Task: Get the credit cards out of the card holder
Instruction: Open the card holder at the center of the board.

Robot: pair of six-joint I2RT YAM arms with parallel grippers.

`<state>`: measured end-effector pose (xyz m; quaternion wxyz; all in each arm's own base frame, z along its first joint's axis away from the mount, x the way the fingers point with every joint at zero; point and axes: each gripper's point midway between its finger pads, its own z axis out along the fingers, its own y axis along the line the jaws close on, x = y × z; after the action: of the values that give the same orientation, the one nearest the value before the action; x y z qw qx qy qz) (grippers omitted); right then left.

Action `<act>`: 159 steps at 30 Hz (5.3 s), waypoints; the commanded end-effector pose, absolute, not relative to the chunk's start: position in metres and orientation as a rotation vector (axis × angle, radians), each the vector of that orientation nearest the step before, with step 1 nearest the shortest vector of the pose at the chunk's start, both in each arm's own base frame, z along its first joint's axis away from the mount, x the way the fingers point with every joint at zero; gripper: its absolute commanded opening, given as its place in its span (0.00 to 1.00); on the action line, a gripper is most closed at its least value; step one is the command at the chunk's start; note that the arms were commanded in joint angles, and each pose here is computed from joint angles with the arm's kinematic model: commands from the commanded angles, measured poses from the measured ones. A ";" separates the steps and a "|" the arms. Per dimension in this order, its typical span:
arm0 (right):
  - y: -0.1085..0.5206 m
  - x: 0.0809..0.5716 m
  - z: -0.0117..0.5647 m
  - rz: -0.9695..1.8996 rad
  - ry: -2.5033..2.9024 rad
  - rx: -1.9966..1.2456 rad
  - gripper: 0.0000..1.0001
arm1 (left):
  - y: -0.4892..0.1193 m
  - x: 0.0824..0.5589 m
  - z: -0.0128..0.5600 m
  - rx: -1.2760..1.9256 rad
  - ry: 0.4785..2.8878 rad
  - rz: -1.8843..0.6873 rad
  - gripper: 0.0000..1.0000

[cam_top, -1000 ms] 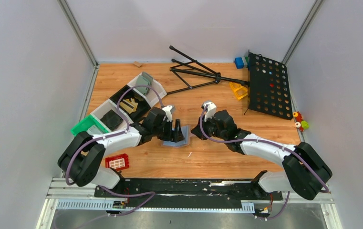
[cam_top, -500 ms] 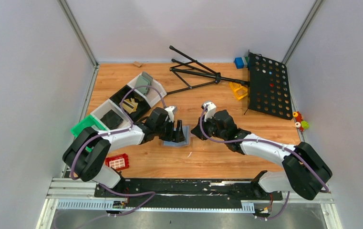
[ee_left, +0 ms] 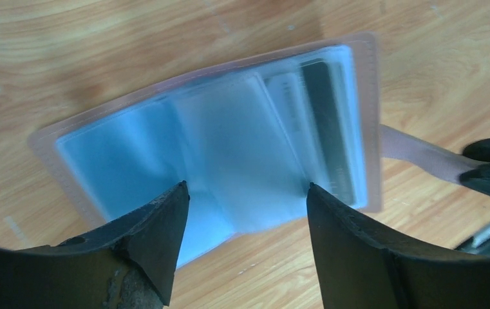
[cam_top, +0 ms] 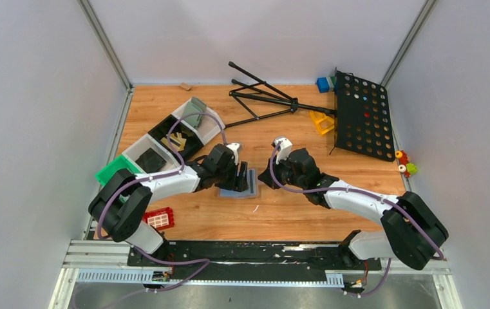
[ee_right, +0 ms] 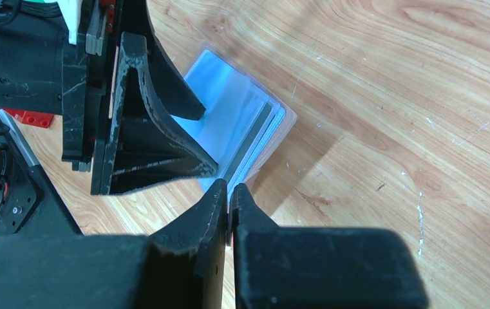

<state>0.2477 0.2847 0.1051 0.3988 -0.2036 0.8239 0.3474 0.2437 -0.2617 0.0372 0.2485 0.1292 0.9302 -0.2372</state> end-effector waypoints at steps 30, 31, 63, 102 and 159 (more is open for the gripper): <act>0.284 0.254 0.118 0.947 2.032 -0.494 0.00 | -0.284 0.248 0.089 0.309 2.337 -0.863 0.89; 0.284 0.254 0.117 0.946 2.033 -0.493 0.00 | -0.286 0.248 0.086 0.310 2.346 -0.865 0.88; 0.282 0.254 0.118 0.943 2.031 -0.488 0.00 | -0.206 0.250 -0.001 0.364 2.666 -0.116 0.61; 0.274 0.260 0.116 0.923 2.038 -0.459 0.00 | -0.197 0.252 0.129 -0.021 2.081 -0.812 1.00; 0.281 0.255 0.115 0.979 2.036 -0.476 0.00 | -0.295 0.229 0.049 0.437 2.400 -0.837 0.88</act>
<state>0.2510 0.2756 0.1037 0.3890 -0.1898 0.8225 0.3690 0.2254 -0.2853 0.0418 0.2674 0.1536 0.9030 -0.2991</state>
